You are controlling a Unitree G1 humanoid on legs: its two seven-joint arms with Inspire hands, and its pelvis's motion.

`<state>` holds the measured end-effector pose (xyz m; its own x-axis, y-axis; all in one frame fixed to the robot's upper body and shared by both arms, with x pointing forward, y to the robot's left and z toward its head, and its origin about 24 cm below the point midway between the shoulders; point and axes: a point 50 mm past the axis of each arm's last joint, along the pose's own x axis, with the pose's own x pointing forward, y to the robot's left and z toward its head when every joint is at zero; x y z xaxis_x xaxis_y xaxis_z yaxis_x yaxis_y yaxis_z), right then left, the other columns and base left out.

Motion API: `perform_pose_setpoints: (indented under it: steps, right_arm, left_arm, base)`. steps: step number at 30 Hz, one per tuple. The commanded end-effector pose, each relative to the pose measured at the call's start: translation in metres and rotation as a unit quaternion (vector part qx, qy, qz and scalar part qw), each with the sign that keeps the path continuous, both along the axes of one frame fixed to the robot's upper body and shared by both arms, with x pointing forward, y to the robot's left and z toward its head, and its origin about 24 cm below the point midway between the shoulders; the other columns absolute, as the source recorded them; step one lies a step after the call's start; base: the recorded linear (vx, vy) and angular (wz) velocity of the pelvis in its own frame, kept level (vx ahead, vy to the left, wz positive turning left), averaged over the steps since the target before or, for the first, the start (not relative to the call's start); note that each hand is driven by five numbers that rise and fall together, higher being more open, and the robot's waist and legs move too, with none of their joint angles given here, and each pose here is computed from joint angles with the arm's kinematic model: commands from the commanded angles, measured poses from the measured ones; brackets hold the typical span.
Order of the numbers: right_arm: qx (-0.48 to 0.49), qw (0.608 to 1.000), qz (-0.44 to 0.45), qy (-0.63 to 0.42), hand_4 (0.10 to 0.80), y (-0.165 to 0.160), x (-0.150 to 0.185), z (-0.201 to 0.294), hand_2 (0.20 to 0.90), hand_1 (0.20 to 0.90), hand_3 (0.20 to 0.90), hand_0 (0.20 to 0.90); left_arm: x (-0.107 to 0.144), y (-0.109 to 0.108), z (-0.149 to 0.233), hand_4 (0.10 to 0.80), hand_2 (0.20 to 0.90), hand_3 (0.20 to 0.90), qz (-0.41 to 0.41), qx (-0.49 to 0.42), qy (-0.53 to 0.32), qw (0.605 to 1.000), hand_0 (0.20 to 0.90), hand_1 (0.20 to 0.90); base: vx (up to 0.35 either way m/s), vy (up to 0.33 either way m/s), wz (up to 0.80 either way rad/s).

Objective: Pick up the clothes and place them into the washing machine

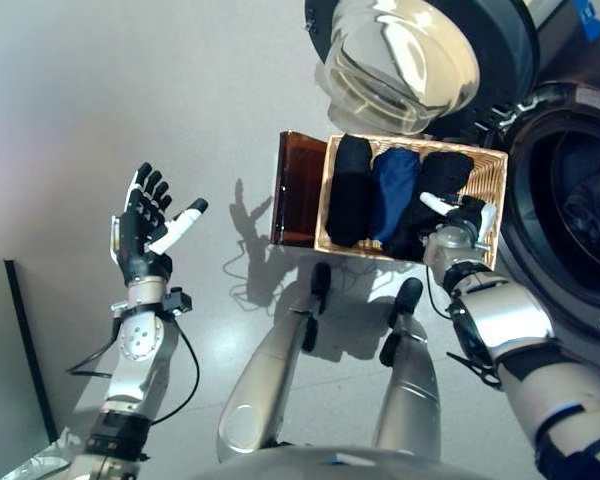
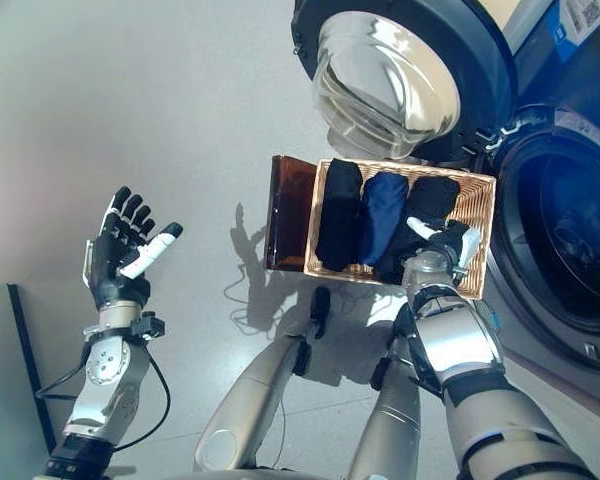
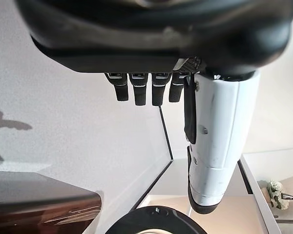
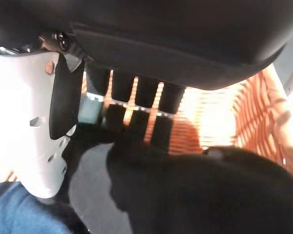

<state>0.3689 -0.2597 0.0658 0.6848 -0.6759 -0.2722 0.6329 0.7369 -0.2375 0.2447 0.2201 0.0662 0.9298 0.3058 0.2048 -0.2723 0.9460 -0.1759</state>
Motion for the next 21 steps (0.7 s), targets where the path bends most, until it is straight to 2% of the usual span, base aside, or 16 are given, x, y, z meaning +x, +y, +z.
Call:
perform_pose_setpoints:
  steps: [1, 12, 21]
  right_arm:
    - [-0.035, 0.997, -0.009, -0.063, 0.300, -0.013, 0.007, 0.028, 0.200, 0.200, 0.200, 0.200]
    - [-0.030, 0.998, -0.026, -0.055, 0.300, -0.031, -0.001, 0.025, 0.200, 0.200, 0.200, 0.200]
    - [-0.008, 0.997, -0.028, -0.073, 0.300, -0.028, -0.005, 0.013, 0.200, 0.200, 0.200, 0.200]
  left_arm:
    - [-0.013, 0.025, 0.031, 0.800, 0.900, 0.900, 0.042, 0.016, -0.091, 0.995, 0.900, 0.900]
    - [-0.013, 0.025, 0.031, 0.800, 0.900, 0.900, 0.033, 0.017, -0.089, 0.995, 0.900, 0.900]
    - [-0.014, 0.025, 0.027, 0.800, 0.900, 0.900, 0.033, 0.014, -0.083, 0.996, 0.900, 0.900]
  base:
    - [-0.120, 0.008, -0.04]
    - [0.005, 0.000, 0.00]
    - [0.023, -0.005, 0.03]
